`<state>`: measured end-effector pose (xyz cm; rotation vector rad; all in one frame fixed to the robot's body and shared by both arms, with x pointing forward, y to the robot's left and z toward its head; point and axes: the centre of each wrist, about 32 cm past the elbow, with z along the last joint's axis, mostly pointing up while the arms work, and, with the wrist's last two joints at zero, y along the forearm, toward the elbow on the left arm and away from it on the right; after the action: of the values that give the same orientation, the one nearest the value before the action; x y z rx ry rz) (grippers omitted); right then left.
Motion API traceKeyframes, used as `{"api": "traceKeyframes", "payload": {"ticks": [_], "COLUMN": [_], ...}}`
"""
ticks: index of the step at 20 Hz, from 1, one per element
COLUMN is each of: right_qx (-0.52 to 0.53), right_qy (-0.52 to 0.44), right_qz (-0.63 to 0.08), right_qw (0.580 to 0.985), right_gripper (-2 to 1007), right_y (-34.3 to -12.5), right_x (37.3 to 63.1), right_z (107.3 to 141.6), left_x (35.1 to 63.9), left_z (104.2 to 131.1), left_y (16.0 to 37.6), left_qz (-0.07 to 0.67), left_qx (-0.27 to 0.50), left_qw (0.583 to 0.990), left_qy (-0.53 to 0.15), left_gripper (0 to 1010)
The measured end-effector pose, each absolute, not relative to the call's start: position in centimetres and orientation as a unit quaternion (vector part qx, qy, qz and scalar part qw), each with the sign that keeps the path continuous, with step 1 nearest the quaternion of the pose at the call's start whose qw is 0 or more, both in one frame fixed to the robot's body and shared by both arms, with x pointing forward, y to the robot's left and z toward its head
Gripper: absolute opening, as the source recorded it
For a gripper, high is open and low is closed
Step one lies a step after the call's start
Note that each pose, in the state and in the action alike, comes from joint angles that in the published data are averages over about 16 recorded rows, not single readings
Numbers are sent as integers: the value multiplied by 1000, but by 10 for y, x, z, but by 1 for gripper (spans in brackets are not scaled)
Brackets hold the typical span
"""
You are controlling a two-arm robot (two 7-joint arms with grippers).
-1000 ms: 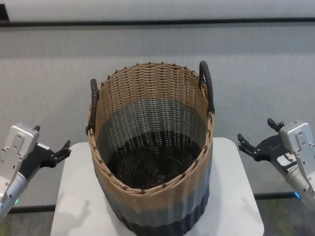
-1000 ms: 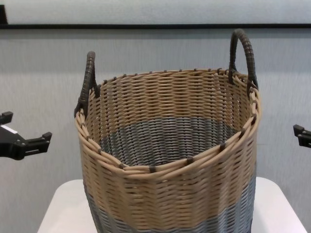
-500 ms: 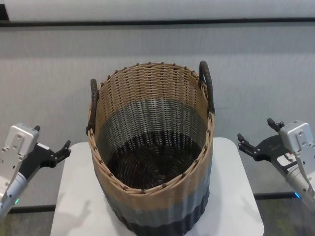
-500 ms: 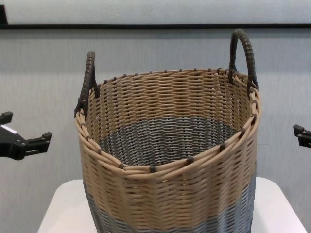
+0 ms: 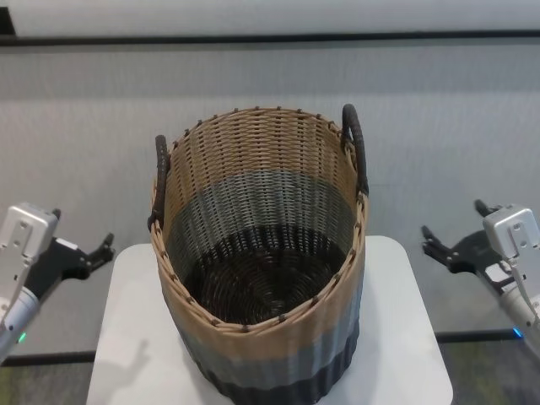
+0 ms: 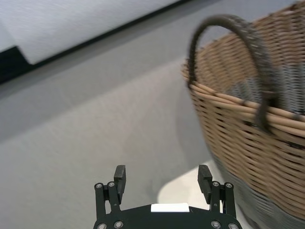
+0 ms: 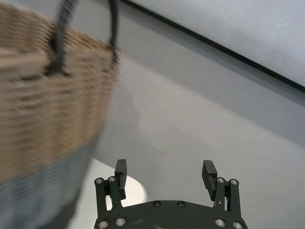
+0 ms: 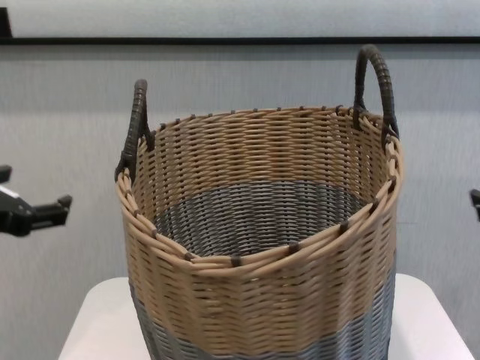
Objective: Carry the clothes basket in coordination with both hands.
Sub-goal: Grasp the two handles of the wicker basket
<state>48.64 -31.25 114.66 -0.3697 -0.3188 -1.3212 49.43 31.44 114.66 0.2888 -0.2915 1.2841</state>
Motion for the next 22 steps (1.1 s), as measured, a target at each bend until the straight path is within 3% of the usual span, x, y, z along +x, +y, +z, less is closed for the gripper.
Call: {"api": "traceKeyframes", "payload": {"ticks": [14,22], "right_qx": [-206,-175], "right_qy": [-188,-208], "right_qz": [-667,-677], "right_qw": [691,684], "right_gripper": [1005,1005], "right_y": [-318,-313], "right_x": [489,493], "right_z": [1177,1200], "left_x": [512,513], "left_z": [1175,1206], "left_y": [331,342], "left_qz": [655,638], "left_qx": [86,53], "left_qw": [736,760], "left_qy": [-147,-112], "left_gripper": [1002,1002]}}
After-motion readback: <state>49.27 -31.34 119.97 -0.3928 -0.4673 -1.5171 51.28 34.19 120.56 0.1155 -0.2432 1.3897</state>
